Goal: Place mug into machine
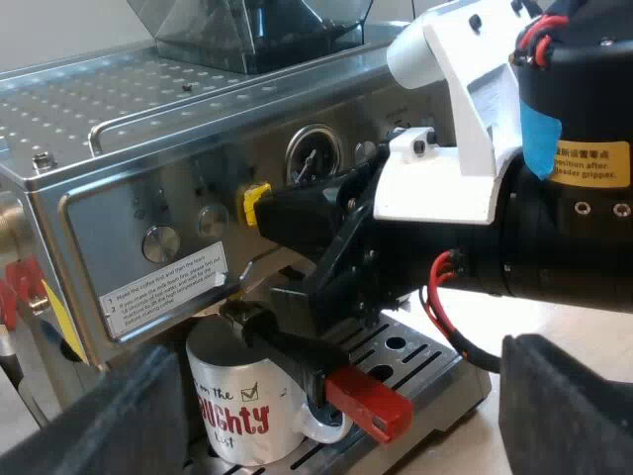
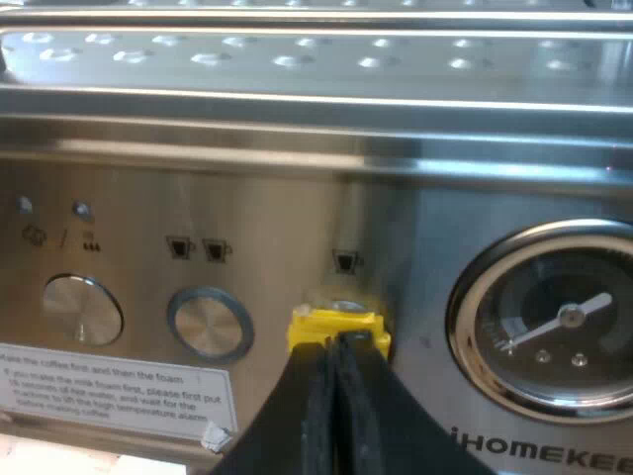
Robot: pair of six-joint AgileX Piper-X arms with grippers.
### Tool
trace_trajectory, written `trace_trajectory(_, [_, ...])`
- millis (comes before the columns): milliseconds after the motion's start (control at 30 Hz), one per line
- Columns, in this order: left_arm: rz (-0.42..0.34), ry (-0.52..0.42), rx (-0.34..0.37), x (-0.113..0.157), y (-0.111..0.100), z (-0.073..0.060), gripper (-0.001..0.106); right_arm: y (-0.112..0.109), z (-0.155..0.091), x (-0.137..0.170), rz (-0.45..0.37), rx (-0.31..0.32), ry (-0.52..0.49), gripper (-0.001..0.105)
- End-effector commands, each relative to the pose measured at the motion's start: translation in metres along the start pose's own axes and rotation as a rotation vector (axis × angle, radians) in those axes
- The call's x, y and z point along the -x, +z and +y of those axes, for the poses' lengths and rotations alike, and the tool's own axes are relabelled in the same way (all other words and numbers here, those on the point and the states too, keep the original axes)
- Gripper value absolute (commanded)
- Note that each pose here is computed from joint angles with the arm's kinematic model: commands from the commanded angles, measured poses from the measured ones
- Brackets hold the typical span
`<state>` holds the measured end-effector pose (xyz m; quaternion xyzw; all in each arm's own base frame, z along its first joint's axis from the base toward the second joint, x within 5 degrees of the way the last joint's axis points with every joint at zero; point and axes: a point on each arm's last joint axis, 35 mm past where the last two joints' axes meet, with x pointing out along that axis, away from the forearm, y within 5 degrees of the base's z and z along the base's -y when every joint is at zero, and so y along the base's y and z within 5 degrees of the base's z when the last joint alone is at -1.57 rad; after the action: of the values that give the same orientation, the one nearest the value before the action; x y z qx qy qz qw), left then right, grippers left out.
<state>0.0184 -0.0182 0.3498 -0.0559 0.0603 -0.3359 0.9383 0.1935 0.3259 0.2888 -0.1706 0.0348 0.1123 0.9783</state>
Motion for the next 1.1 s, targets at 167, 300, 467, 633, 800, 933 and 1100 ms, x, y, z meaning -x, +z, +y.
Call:
trace_trajectory(167, [-0.005, -0.011, -0.002, 0.002, 0.001, -0.001, 0.067, -0.002, -0.008, -0.014, 0.018, 0.004, -0.071, 0.0])
trace_trajectory(300, [-0.005, -0.011, -0.002, 0.002, 0.001, -0.001, 0.067, 0.005, -0.005, 0.0, 0.009, 0.021, -0.03, 0.0])
trace_trajectory(467, [-0.007, -0.011, -0.002, 0.002, 0.001, -0.001, 0.067, 0.02, 0.002, 0.054, 0.029, 0.149, 0.17, 0.005])
trace_trajectory(633, [-0.008, -0.004, -0.002, 0.002, 0.001, -0.001, 0.067, 0.026, -0.003, 0.086, 0.059, 0.129, 0.247, 0.051])
trace_trajectory(800, [-0.013, 0.02, 0.002, 0.002, 0.002, 0.0, 0.068, 0.031, -0.024, 0.105, 0.1, 0.151, 0.306, 0.095])
trace_trajectory(933, [-0.036, 0.052, 0.012, -0.001, 0.005, 0.002, 0.068, 0.034, -0.034, 0.109, 0.108, 0.158, 0.334, 0.097])
trace_trajectory(1100, [-0.054, 0.122, 0.053, -0.012, 0.022, 0.005, 0.068, 0.039, -0.092, 0.107, 0.175, 0.148, 0.318, 0.097])
